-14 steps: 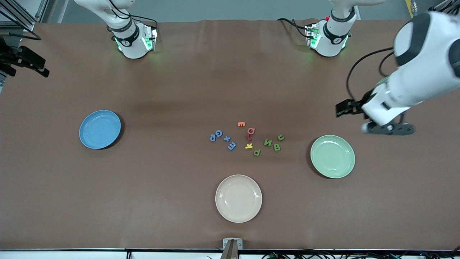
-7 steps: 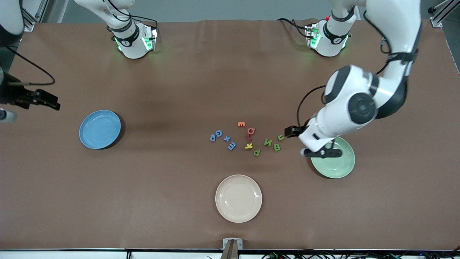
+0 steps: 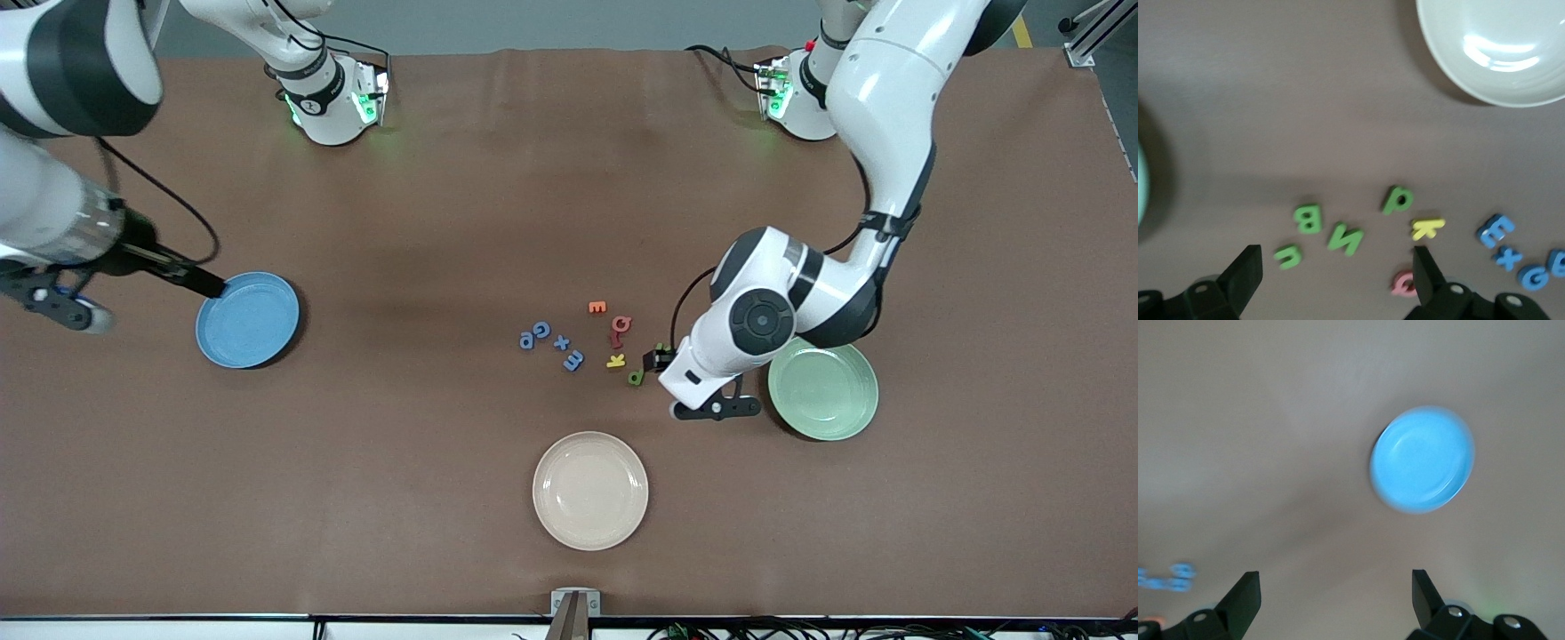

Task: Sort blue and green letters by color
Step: 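Swing the left gripper past the green plate while the right gripper reaches out, then lower both grippers over the letter pile, left at green P, right at blue G, then grasp the green P and blue G with the left and right grippers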

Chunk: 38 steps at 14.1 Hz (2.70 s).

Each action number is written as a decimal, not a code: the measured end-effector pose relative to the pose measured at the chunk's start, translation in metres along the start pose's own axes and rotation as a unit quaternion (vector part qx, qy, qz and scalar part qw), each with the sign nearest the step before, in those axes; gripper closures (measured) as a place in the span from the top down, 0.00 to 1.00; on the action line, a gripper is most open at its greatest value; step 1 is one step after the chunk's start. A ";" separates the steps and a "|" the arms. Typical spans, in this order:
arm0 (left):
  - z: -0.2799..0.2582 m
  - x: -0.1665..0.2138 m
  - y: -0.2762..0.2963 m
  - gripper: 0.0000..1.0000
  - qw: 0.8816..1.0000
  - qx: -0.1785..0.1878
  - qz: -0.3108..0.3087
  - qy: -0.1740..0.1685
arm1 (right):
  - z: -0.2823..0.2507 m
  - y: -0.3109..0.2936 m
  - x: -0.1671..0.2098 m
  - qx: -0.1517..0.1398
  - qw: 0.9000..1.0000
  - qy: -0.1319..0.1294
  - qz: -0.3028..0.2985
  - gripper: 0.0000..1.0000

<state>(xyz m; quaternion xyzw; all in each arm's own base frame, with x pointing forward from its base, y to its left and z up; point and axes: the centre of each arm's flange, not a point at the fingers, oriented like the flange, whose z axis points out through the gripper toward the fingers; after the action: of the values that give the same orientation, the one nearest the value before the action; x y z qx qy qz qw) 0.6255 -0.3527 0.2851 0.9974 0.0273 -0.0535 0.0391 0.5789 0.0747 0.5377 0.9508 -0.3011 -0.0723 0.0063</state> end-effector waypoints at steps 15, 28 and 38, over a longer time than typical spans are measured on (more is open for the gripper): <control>0.094 -0.001 0.043 0.93 0.997 -0.004 0.025 0.069 | 0.235 -0.258 -0.125 0.007 0.957 0.015 0.289 1.00; 0.120 -0.014 0.049 0.81 0.997 0.015 0.042 0.057 | 0.316 -0.298 -0.158 0.018 0.952 0.030 0.304 1.00; 0.123 -0.020 0.047 0.74 0.998 0.034 0.043 0.031 | 0.361 -0.291 -0.192 0.015 0.954 0.035 0.297 0.78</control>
<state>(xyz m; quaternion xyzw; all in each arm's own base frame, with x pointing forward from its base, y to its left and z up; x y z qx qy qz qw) 0.5952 -0.4108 0.1695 0.9996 -0.0165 -0.0220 0.0064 0.5389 0.4342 0.1901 0.8207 -0.5702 -0.0291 0.0240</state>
